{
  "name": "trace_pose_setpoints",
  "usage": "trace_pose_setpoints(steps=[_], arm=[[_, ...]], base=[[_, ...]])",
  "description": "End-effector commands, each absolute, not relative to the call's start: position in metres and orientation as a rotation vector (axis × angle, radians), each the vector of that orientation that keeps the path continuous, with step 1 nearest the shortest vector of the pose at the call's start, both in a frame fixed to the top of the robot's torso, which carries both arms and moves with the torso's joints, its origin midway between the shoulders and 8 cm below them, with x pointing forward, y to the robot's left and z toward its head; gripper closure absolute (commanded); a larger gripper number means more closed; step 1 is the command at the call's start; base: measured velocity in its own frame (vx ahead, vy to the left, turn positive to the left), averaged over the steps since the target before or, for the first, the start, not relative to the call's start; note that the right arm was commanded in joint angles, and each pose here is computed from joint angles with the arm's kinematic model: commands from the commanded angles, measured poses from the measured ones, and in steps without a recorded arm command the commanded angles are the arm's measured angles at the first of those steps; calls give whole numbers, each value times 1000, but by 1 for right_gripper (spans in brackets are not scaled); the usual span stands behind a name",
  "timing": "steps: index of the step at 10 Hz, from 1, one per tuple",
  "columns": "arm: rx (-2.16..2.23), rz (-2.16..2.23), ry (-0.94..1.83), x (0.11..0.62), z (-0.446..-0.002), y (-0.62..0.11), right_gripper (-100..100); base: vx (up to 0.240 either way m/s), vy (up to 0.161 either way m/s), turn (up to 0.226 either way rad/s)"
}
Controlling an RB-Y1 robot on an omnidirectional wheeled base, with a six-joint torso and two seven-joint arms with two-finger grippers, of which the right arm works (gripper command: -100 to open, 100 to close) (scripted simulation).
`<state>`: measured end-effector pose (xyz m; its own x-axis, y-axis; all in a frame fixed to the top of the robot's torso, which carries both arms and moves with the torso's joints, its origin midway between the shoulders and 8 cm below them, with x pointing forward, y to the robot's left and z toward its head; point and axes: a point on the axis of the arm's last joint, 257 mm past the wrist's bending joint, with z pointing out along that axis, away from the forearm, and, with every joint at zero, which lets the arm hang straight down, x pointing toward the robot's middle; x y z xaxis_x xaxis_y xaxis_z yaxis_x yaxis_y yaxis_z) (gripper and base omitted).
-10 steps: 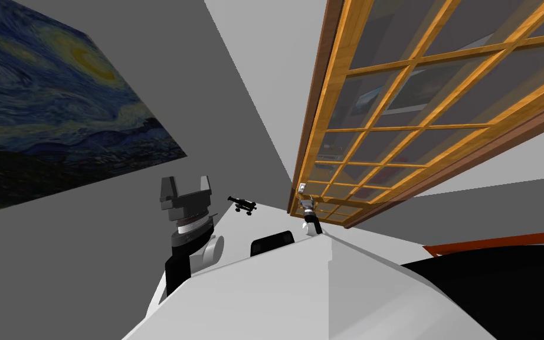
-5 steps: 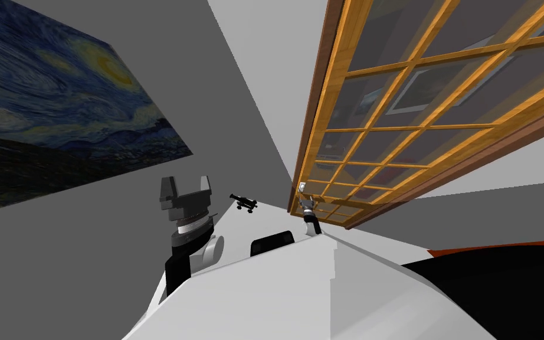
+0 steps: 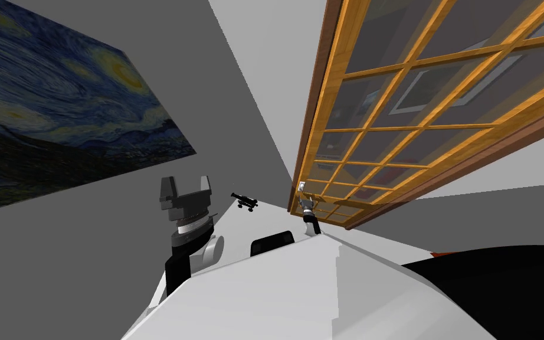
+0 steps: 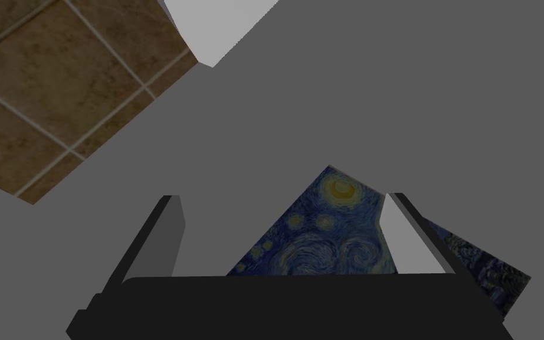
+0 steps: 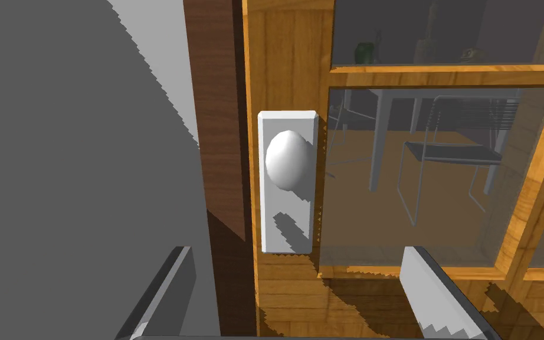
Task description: Pull the door open
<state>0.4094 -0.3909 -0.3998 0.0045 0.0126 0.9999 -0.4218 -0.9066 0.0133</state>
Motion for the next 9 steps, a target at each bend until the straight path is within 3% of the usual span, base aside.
trace_pose_setpoints(steps=[1,9], arm=[[1972,1967,-433,401,-401,-407,-100],[1944,1944,-473,365,-400,-478,-100]], base=[[127,24,65],[176,-12,56]])
